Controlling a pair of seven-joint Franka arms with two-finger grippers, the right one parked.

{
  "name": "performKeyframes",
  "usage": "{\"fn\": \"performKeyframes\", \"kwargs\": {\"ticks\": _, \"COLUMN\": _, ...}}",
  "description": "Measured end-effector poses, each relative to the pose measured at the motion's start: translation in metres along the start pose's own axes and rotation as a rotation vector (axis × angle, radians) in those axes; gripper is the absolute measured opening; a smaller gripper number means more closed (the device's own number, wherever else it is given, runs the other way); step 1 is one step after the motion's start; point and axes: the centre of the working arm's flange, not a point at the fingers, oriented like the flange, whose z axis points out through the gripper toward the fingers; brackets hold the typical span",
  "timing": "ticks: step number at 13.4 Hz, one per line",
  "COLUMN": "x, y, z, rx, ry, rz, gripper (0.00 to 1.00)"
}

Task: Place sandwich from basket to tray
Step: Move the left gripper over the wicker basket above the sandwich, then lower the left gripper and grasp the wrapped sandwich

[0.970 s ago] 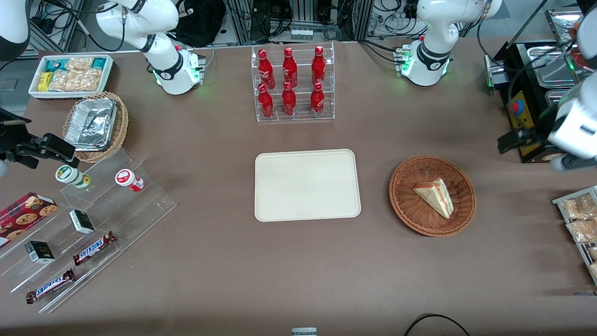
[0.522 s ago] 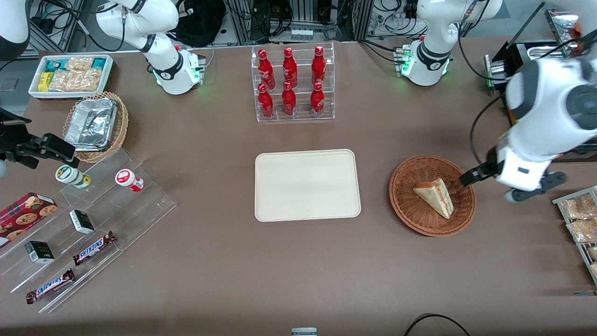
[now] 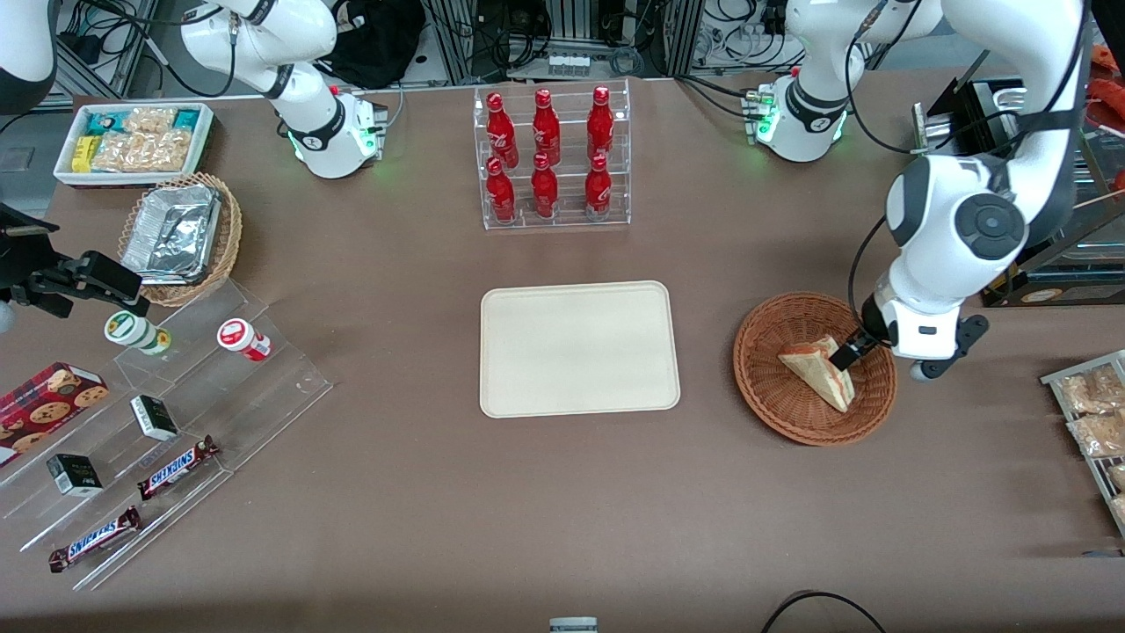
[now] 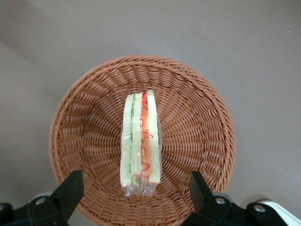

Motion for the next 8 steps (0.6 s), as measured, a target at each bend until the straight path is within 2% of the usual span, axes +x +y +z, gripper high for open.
{"fn": "performKeyframes", "kwargs": {"ticks": 2, "x": -0.008, "y": 0.000, "z": 0.022, "rx": -0.013, "ry": 0.003, "rz": -0.020, "gripper": 1.00}}
{"fn": "performKeyframes", "kwargs": {"ticks": 8, "x": -0.019, "y": 0.005, "z": 0.057, "rx": 0.014, "ry": -0.031, "rz": -0.026, "gripper": 1.00}}
